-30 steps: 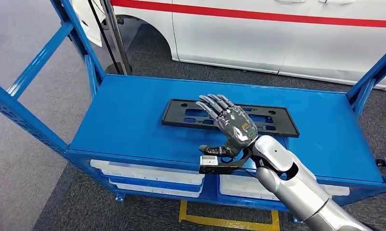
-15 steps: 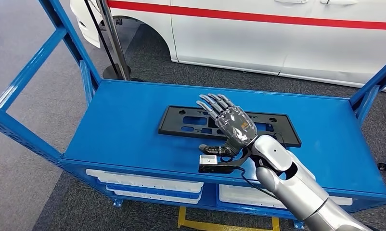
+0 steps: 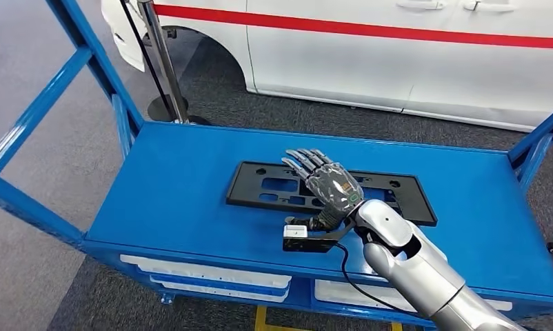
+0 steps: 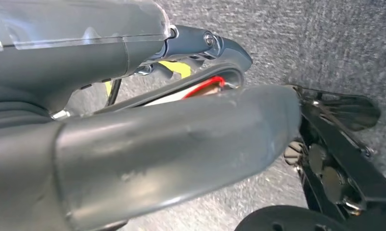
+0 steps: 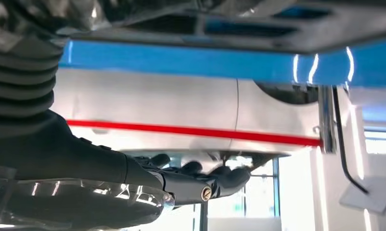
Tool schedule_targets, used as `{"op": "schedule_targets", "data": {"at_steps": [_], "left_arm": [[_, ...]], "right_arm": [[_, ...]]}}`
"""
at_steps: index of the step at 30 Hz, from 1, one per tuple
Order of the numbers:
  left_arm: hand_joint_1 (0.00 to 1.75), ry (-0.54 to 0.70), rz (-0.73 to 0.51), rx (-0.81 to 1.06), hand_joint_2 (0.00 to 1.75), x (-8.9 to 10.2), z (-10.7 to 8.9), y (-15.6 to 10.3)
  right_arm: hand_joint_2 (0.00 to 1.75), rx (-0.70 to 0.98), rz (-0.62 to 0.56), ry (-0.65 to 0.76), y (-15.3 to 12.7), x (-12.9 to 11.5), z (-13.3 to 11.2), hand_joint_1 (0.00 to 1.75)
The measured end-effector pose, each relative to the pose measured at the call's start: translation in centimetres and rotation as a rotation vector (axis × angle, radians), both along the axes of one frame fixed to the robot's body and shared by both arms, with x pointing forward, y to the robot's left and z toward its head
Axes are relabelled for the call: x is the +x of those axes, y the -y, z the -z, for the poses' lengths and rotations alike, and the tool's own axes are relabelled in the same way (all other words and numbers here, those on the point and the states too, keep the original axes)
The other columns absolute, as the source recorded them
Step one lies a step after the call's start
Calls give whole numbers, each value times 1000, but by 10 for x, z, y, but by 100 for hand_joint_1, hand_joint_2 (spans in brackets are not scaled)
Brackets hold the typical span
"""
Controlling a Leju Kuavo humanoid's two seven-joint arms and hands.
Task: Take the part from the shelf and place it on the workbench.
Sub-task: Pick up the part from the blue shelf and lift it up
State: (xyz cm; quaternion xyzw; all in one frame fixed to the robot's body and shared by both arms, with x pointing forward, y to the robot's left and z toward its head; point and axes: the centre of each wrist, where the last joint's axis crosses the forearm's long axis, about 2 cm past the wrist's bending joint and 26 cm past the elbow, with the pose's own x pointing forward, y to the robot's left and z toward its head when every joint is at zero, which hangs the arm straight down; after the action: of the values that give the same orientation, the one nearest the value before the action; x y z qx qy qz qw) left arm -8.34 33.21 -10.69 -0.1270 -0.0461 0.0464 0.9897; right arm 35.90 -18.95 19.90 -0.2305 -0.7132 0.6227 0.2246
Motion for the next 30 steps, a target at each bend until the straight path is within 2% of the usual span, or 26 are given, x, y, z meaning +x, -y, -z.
{"op": "schedule_targets", "data": {"at_steps": [7,17,25,30], "left_arm": [[0,-1,-7,2,0,0,0,-1],[0,-1,-16,3,0,0,0,0],[0,-3,-13,3,0,0,0,0],[0,-8,-11,7,0,0,0,0]], "right_arm": [[175,-68,-14,-75,-7,1,12,0],[175,-146,-42,-134,-8,8,10,0],[175,-176,-12,-91,-8,10,14,0],[175,-166,81,49,-13,7,23,0]]}}
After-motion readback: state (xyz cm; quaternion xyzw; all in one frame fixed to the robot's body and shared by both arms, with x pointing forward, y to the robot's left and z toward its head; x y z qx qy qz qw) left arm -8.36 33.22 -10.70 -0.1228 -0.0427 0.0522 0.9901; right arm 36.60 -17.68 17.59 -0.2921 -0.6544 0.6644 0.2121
